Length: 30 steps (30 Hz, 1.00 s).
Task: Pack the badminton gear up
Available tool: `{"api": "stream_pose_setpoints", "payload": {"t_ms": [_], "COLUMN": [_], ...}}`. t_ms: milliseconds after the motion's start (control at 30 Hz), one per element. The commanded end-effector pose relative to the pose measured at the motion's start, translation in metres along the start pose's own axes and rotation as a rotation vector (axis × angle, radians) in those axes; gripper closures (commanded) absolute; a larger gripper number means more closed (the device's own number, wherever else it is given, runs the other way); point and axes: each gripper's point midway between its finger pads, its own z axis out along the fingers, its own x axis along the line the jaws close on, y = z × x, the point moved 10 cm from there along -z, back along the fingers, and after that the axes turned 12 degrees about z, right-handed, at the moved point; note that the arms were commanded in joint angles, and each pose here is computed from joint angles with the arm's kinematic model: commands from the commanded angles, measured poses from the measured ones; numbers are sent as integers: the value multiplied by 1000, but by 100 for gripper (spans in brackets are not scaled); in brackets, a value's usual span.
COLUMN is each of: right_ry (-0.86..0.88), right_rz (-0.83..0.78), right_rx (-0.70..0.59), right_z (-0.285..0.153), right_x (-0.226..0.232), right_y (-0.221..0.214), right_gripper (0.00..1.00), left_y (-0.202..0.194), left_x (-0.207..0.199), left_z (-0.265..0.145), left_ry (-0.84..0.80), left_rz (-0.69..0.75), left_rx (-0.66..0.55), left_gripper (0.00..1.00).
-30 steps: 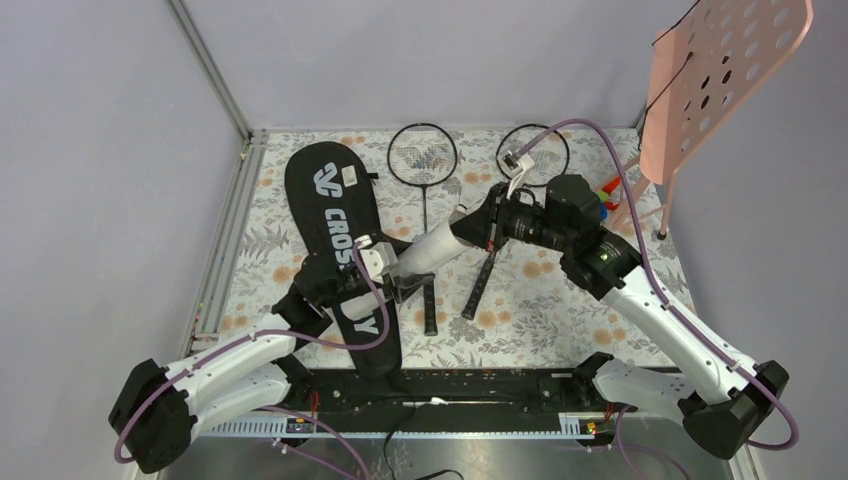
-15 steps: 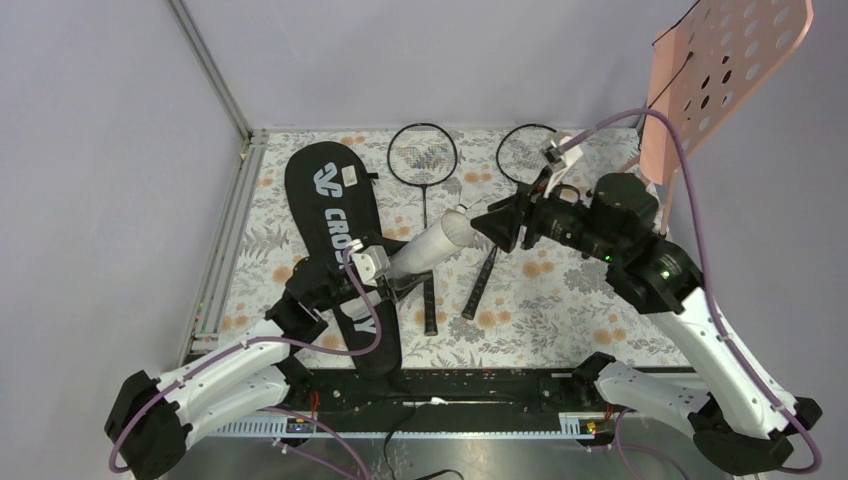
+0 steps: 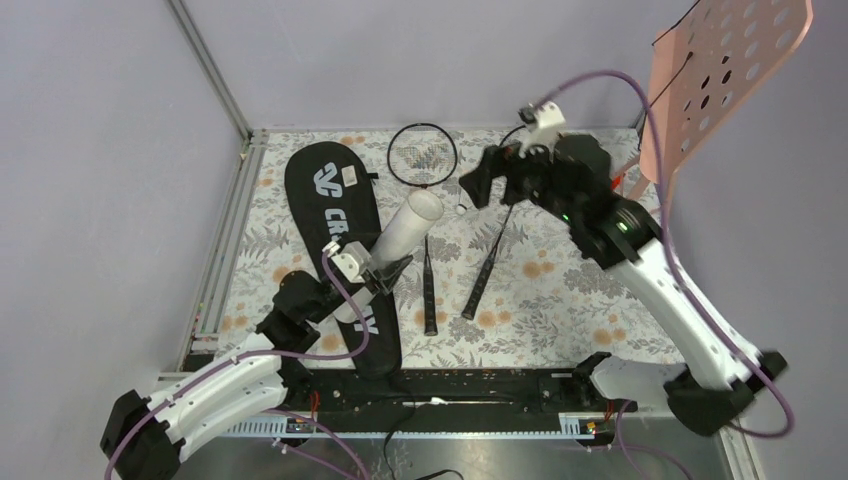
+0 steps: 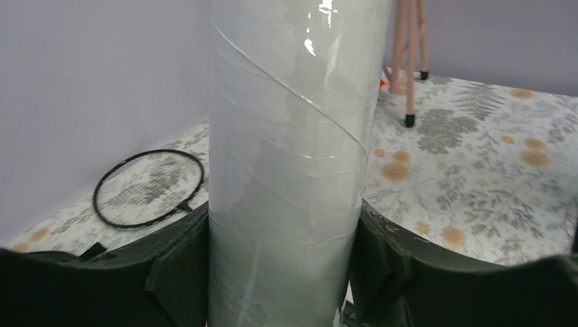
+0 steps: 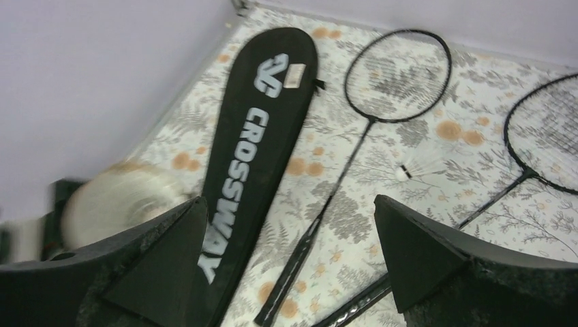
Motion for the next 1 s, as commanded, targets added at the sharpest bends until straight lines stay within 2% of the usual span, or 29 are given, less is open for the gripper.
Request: {"api": "stream_pose_setpoints", "payload": {"t_ms": [0,167,400,533,633,733,967], "right_ry": [-107,-90,-199,-185,-187,-142,-134], "right_rz": [32,84,136,207,292,357,394], "right_rx": [69,227,423,471,506,550,594], "right_z": [69,148,241,269,283,293,298], "right_x": [-36,-99,-188,-220,-239,-246,-250], "right_y": [2,-11,-47,-56,-66,-77,-87], "right_gripper": [0,0,3,4,8,11,19], "left_y": [19,17,13,7,2,-1,-1], "left_x": [17,17,14,14,15,16,16], "left_z": [-3,-7,-7,-5,-3,-1,1], "left_ry": [191,196,157,159,176,182,179], "left_rz": [-1,6,37,42,45,49,44], "left_rx": [-90,-73,-59,-33,5,16,39], "left_gripper": [38,38,38,38,38,38,38]}}
